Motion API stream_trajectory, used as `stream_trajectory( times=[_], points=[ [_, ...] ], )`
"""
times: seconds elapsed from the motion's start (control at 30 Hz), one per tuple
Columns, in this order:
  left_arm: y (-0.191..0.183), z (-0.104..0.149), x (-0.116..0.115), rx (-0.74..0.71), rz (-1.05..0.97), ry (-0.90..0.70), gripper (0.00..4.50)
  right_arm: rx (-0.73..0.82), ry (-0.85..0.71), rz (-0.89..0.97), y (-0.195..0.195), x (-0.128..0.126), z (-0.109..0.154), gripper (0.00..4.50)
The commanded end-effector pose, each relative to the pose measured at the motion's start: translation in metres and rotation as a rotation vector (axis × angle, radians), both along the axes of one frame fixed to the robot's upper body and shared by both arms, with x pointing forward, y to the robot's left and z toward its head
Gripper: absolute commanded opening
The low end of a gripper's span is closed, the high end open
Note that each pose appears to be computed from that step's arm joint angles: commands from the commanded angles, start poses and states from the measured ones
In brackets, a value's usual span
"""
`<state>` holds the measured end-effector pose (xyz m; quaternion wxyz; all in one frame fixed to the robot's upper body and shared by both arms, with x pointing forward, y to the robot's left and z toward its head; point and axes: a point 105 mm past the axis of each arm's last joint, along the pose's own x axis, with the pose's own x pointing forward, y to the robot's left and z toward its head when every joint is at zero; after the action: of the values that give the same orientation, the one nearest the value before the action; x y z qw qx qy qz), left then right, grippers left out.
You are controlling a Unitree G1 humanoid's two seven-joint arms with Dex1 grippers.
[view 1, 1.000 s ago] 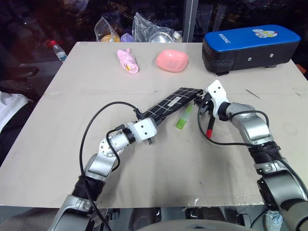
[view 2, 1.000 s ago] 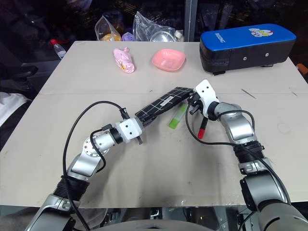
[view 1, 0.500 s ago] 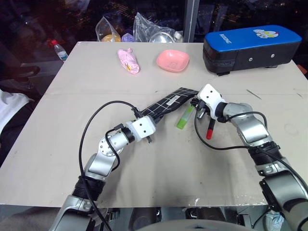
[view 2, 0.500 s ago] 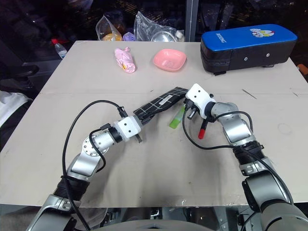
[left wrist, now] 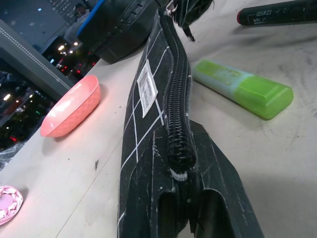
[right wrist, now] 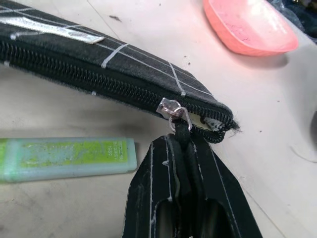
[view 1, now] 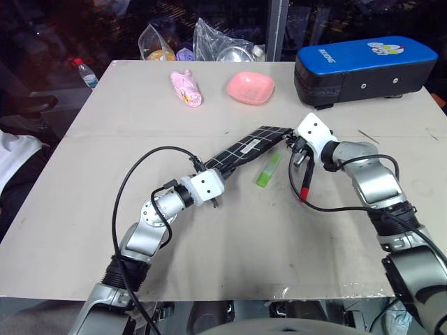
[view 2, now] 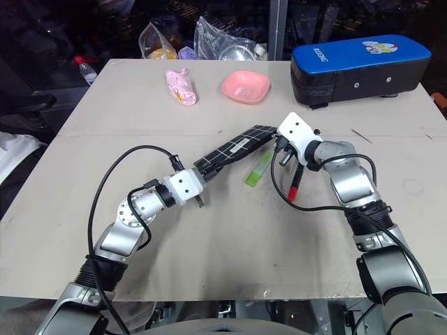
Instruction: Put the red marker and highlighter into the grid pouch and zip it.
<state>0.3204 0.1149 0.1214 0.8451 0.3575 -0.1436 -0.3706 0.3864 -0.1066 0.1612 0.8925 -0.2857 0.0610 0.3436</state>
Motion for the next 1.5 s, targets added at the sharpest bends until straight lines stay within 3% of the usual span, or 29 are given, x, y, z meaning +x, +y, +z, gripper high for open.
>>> stream_trajectory(
  times=[0.03, 0.37, 0.83, 1.5],
  points=[
    [0.002, 0.008, -0.001, 0.001, 0.003, -0.044, 0.0, 0.008, -0.037, -0.002, -0.005, -0.004, 0.016, 0.02],
    [-0.001, 0.008, 0.002, 0.007, -0.007, -0.042, 0.0, 0.058, 0.097, 0.055, 0.008, -0.017, -0.006, 0.02],
    [-0.005, 0.007, 0.003, 0.027, -0.032, -0.047, 0.0, -0.12, 0.002, 0.161, 0.021, -0.024, 0.001, 0.02],
    [-0.005, 0.009, 0.001, 0.009, -0.018, -0.058, 0.0, -0.194, 0.003, 0.285, 0.045, -0.031, -0.004, 0.02]
  ],
)
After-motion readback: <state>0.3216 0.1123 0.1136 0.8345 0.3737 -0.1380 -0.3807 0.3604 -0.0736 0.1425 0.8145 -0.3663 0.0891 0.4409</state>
